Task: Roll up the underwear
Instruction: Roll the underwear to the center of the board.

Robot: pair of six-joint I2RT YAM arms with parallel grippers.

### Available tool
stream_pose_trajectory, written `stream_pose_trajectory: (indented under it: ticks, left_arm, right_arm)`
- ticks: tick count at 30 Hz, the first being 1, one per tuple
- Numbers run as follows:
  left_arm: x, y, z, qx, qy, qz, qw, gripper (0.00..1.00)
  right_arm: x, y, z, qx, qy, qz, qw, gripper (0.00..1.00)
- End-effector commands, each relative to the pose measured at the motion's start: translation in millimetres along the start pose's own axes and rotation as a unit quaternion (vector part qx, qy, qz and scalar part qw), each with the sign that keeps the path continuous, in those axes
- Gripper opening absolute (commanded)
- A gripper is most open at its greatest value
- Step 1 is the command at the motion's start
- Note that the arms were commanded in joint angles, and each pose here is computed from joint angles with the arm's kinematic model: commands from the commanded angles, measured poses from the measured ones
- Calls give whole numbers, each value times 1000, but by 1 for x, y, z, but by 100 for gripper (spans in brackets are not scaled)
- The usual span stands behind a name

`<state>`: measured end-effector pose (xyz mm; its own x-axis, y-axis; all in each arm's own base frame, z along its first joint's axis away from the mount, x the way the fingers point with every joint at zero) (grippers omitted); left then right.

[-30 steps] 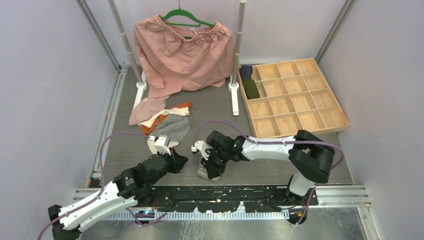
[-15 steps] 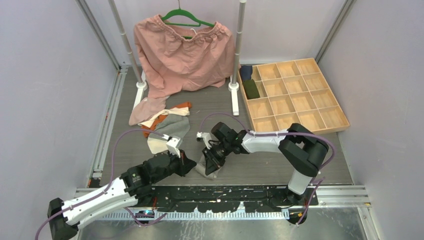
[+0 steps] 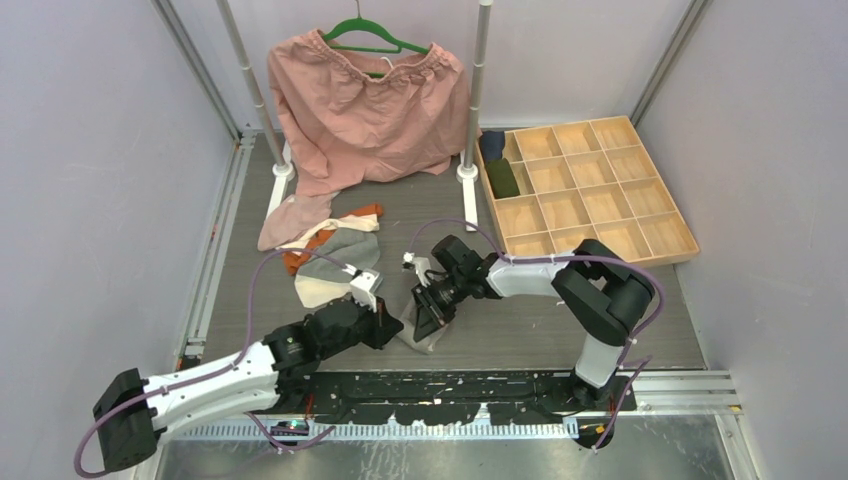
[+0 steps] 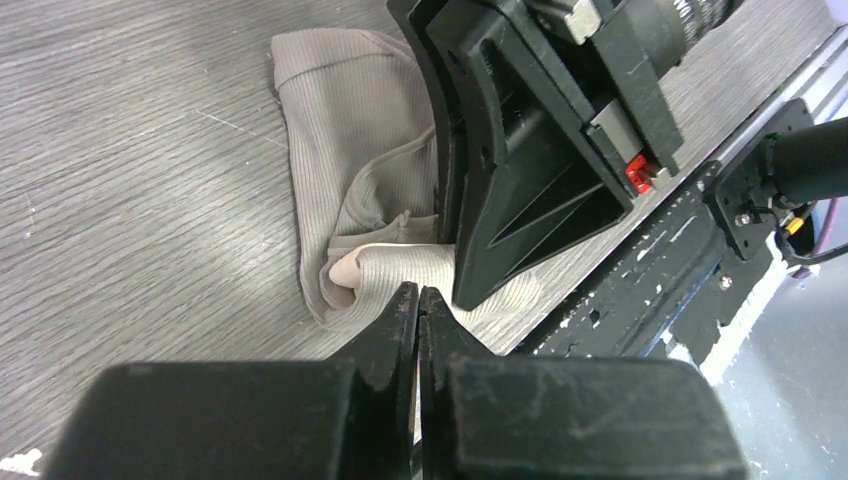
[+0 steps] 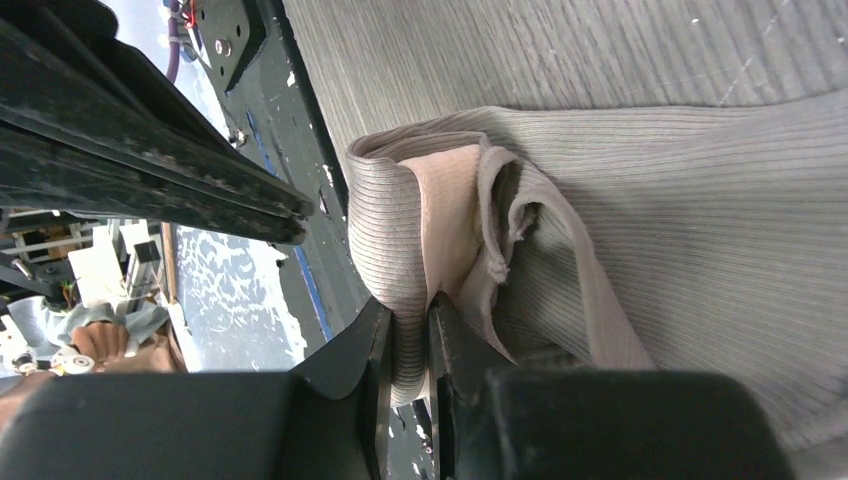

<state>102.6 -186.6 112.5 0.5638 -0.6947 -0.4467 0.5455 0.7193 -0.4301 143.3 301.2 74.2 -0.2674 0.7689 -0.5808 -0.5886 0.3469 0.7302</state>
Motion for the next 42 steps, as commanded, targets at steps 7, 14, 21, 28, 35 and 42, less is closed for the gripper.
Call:
stream_pose_trajectory:
  ticks: [7, 14, 21, 28, 35, 42]
  left_arm:
    - [26, -13, 24, 13, -27, -1, 1000, 1]
    - [33, -12, 28, 24, -26, 14, 999, 1]
    - [37, -17, 30, 30, -21, 4, 999, 1]
    - [49, -17, 27, 32, -12, 4, 999, 1]
    - [58, -10, 20, 29, 1, 16, 999, 0]
    - [64, 4, 7, 23, 30, 49, 998, 0]
  right_arm:
    - [-8, -22, -2, 14, 8, -61, 998, 22]
    - [-11, -25, 1, 10, 10, -79, 997, 27]
    - [-15, -25, 9, 3, 7, -103, 995, 32]
    - [-20, -24, 14, -5, 5, -119, 993, 33]
    - [-21, -24, 14, -5, 4, -123, 992, 34]
    - [-27, -19, 17, -8, -11, -128, 992, 39]
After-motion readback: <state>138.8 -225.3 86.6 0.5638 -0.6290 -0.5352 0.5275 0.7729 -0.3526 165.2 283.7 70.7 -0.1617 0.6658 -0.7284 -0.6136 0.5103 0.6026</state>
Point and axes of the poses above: each gripper's point midway between its finger pads, its own x axis out along the fingers, its own y axis along the line the jaws close on, z = x × y, the point moved 6 cm from there along -x, back along the fingers, and after that the axes turned 2 degrees about x, right-handed, at the moved point
